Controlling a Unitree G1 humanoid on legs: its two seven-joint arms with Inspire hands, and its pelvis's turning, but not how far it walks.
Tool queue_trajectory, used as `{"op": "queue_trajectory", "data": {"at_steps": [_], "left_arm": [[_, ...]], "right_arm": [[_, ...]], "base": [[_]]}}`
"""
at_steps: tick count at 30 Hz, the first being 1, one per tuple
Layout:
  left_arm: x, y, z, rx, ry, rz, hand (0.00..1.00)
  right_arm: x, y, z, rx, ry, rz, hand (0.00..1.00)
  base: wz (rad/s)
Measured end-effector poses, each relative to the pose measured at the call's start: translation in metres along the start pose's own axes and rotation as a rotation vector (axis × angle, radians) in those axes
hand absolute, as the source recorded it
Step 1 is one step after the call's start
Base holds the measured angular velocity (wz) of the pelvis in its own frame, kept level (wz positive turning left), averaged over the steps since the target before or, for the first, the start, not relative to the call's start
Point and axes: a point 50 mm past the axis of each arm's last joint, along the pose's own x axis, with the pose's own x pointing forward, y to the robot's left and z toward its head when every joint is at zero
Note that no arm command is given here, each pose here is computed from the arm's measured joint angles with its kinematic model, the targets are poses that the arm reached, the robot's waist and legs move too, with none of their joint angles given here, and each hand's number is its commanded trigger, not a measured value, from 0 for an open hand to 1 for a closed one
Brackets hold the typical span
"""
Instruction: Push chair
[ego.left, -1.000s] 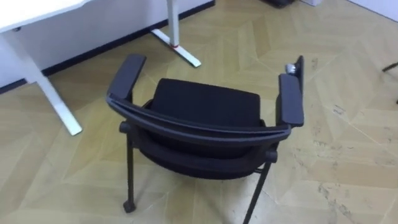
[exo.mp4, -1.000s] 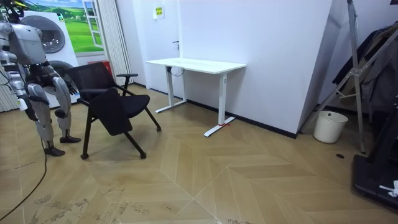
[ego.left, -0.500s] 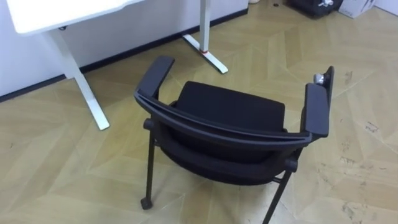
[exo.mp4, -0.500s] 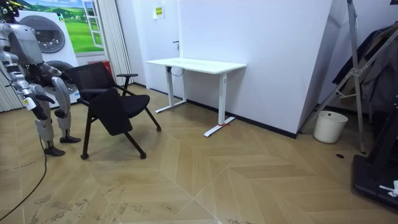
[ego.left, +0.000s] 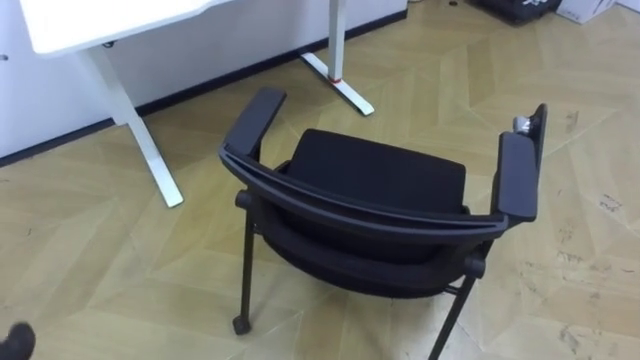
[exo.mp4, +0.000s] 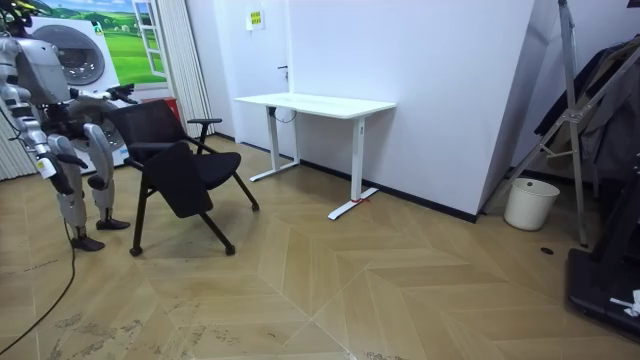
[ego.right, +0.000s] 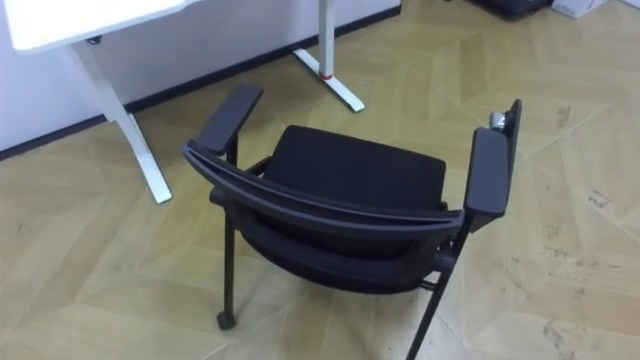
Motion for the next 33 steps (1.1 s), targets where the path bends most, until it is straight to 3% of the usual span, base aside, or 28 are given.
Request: {"op": "queue_trajectory", "data": {"at_steps": [7,13,19,25,33], "left_arm": [[-0.003,-0.014,0.043,0.18,-0.364,-0.066,0.0],[-0.012,-0.033,0.068,0.272,-0.586,-0.144,0.0],[-0.019,-0.04,0.081,0.309,-0.714,-0.196,0.0],[-0.033,-0.052,0.084,0.298,-0.748,-0.279,0.0],[-0.037,-0.057,0.085,0.335,-0.811,-0.342,0.0]], "right_arm": [[-0.001,-0.002,-0.004,-0.039,0.01,0.004,0.0],[-0.002,-0.004,-0.012,-0.046,0.03,0.019,0.0],[-0.002,-0.003,-0.01,-0.059,0.031,0.049,0.0],[-0.001,0.0,-0.005,-0.059,0.027,0.065,0.0],[-0.001,-0.002,-0.01,-0.063,0.063,0.073,0.0]], "base": [[0.0],[-0.05],[-0.08],[-0.07],[-0.07]]}}
